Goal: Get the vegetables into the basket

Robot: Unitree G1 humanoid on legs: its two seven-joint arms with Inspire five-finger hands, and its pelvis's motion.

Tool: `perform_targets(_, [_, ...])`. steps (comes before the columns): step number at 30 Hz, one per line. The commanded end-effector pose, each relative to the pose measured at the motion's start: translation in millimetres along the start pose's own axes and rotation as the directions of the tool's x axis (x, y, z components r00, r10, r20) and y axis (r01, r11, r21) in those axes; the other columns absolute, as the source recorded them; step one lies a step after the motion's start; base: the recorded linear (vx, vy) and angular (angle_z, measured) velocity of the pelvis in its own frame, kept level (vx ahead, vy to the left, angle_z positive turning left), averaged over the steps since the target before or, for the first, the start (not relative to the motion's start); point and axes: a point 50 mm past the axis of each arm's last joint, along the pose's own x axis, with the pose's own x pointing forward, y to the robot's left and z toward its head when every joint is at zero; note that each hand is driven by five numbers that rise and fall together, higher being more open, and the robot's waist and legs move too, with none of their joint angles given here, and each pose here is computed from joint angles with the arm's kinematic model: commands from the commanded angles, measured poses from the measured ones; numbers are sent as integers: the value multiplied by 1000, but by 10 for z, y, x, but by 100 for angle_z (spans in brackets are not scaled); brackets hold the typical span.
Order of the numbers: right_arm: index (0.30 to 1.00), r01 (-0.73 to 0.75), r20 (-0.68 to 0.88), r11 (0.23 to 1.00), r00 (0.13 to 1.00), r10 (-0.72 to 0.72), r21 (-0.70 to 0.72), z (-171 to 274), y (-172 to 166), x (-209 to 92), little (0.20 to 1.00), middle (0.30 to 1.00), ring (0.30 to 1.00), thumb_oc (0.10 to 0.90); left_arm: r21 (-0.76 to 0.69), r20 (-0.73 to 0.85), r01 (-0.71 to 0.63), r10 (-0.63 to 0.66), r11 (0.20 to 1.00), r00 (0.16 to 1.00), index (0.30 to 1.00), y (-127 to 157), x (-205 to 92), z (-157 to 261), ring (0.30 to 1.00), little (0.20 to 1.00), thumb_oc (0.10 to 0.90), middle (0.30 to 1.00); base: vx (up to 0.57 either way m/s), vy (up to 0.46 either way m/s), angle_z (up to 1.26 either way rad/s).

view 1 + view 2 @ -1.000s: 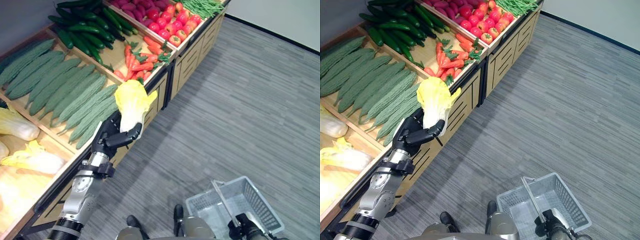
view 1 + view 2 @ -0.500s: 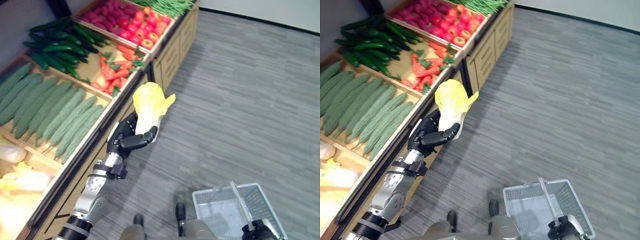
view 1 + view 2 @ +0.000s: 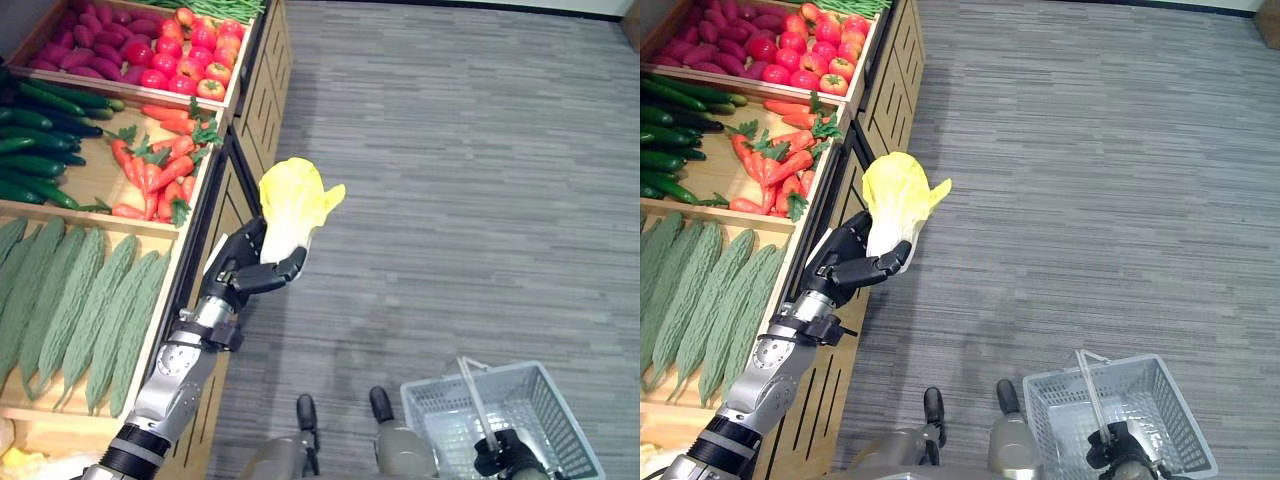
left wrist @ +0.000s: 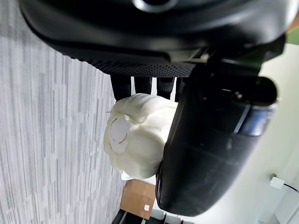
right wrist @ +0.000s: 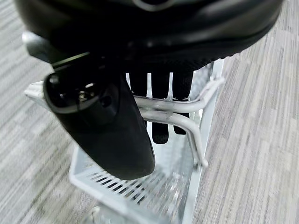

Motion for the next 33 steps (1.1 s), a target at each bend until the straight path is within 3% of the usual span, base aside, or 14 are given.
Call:
perform_targets(1, [300, 66, 10, 997, 998, -65, -41, -17, -186, 26, 300, 300, 300, 400, 38, 281, 62, -70, 997, 957, 300, -102, 54, 507, 300, 300, 400, 300, -42, 91, -54])
perform_targets(17, [300, 88, 26, 993, 996, -87, -82, -56, -251, 19, 300, 300, 300, 400, 80, 193, 95, -109, 992, 975, 300, -81, -2, 411, 300, 300, 400, 300, -2, -62, -33])
perform_targets(19, [300, 113, 35, 990, 993, -111, -78, -33, -333, 31, 300, 300, 300, 400, 72, 180, 105, -116, 992, 977, 300, -90, 0, 384, 300, 300, 400, 300, -7, -200, -6])
perform_targets(22, [300, 245, 68, 968, 968, -241, -54, 65, -791, 67, 300, 300, 300, 400, 49, 143, 162, -167, 986, 975, 300, -167, 37, 314, 300, 300, 400, 300, 22, -179, 6])
perform_targets(24, [300, 352, 158, 935, 926, -344, -27, 318, -1194, 62, 300, 300, 300, 400, 188, 88, 250, -270, 950, 959, 300, -235, 80, 338, 300, 300, 400, 300, 60, -67, 7])
perform_targets(25, [300, 358, 176, 933, 921, -348, -28, 367, -1216, 62, 300, 300, 300, 400, 195, 88, 259, -280, 946, 956, 300, -245, 90, 350, 300, 300, 400, 300, 46, -9, 0])
perform_targets(27, [300, 415, 360, 910, 845, -396, 26, 813, -1421, -17, 300, 300, 300, 400, 362, 41, 328, -367, 872, 929, 300, -303, 124, 402, 300, 300, 400, 300, 48, 7, -2])
perform_targets(33, [300, 444, 576, 889, 701, -421, 110, 1372, -1580, -232, 300, 300, 300, 400, 509, 5, 366, -427, 779, 904, 300, -352, 181, 450, 300, 300, 400, 300, 18, 6, -6])
